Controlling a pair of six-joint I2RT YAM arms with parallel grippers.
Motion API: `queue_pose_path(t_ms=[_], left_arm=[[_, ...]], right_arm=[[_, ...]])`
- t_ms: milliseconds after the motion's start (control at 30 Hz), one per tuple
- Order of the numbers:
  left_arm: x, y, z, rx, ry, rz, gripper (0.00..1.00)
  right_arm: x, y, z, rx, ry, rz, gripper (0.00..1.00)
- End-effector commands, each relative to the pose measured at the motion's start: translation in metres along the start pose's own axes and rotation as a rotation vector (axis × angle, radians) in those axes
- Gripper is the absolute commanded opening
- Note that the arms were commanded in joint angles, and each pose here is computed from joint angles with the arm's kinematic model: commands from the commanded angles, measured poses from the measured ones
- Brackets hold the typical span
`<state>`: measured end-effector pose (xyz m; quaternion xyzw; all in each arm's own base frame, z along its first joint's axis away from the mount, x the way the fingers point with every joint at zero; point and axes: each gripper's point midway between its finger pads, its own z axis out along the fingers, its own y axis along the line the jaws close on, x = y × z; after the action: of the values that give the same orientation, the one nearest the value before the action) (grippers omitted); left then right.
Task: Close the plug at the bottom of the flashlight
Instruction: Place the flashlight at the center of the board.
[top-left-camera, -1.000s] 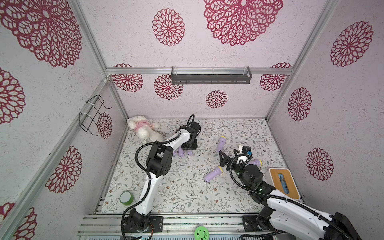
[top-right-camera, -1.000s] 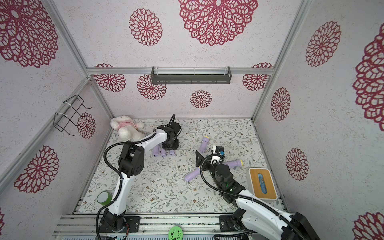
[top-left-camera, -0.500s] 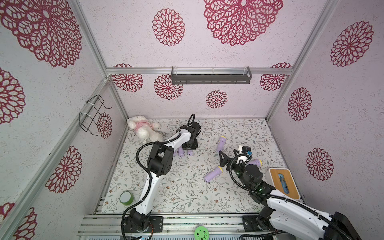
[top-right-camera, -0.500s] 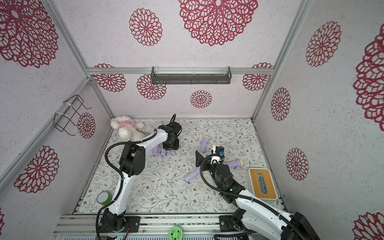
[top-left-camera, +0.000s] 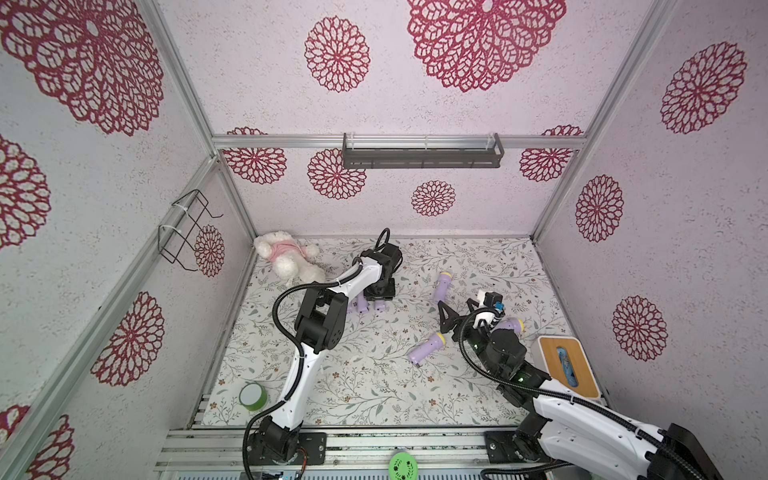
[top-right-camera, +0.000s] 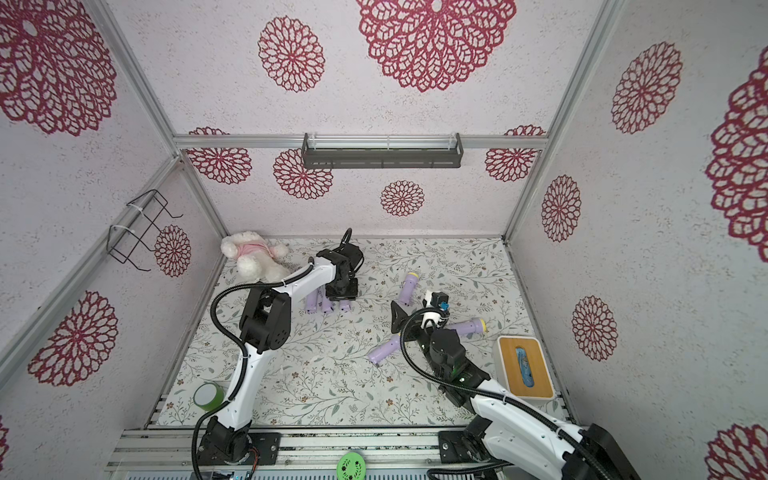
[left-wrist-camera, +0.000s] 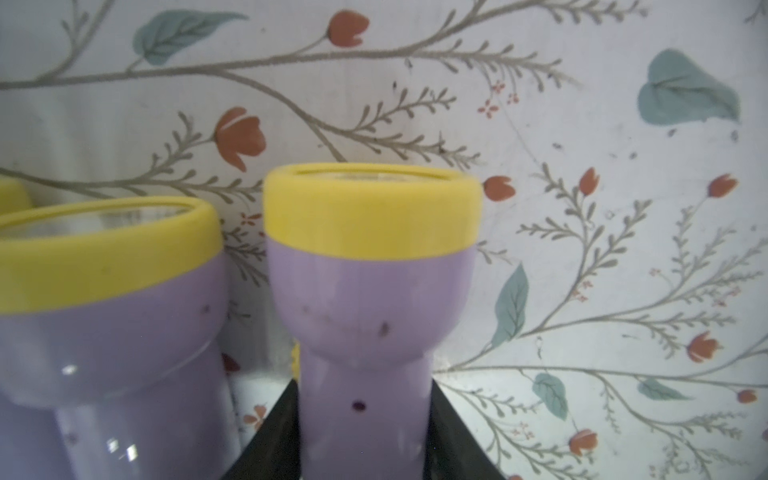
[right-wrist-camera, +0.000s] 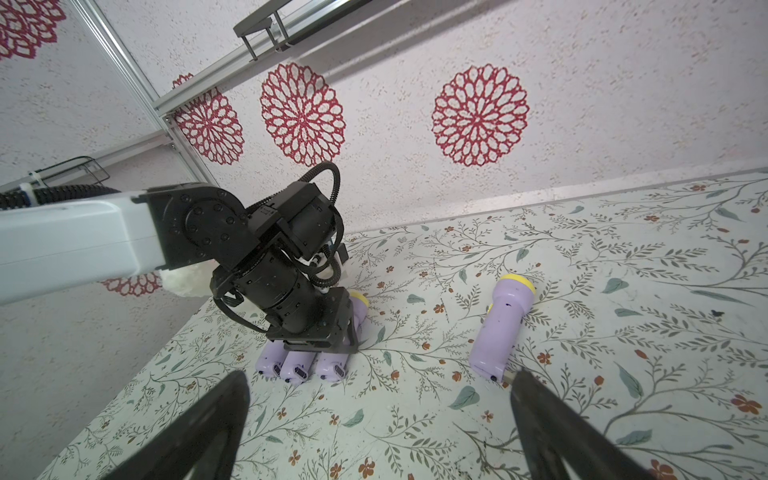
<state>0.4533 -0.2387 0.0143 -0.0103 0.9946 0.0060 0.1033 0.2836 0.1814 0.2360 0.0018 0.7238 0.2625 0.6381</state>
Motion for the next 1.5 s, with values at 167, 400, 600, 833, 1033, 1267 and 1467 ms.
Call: queue_pose_path(t_ms=[167,400,600,833,1033,1267,1467], left_arm=[[-0.002,-0.004,-0.001,-0.013,0.007,0.017,0.56],[-0.008,-0.011,-0.012,-0.005,-0.014,0.029,0.58],[-0.016,-0.013,-0.028,0.000,-0.045,0.033,0.59],[-0.025,-0.018,-0.055,0.014,-0.093,0.038,0.62],[-0.030,-0.023,-0.084,0.030,-0.147,0.052,0.68],[-0.026,-0.033,-0.112,0.038,-0.207,0.099,0.79],[-0.008,-0.049,-0.127,0.064,-0.272,0.221,0.97]], right_arm=[[-0.012,0.002,-0.001,-0.009,-0.050,0.029,0.99],[-0.014,0.002,-0.003,-0.010,-0.059,0.030,0.99],[-0.014,0.002,-0.003,-0.012,-0.059,0.031,0.99],[-0.014,0.002,-0.003,-0.011,-0.061,0.031,0.99],[-0.014,0.001,-0.003,-0.008,-0.062,0.030,0.99],[-0.018,-0.005,-0.006,0.021,-0.083,0.035,0.99],[-0.025,-0.015,-0.012,0.071,-0.119,0.045,0.99]])
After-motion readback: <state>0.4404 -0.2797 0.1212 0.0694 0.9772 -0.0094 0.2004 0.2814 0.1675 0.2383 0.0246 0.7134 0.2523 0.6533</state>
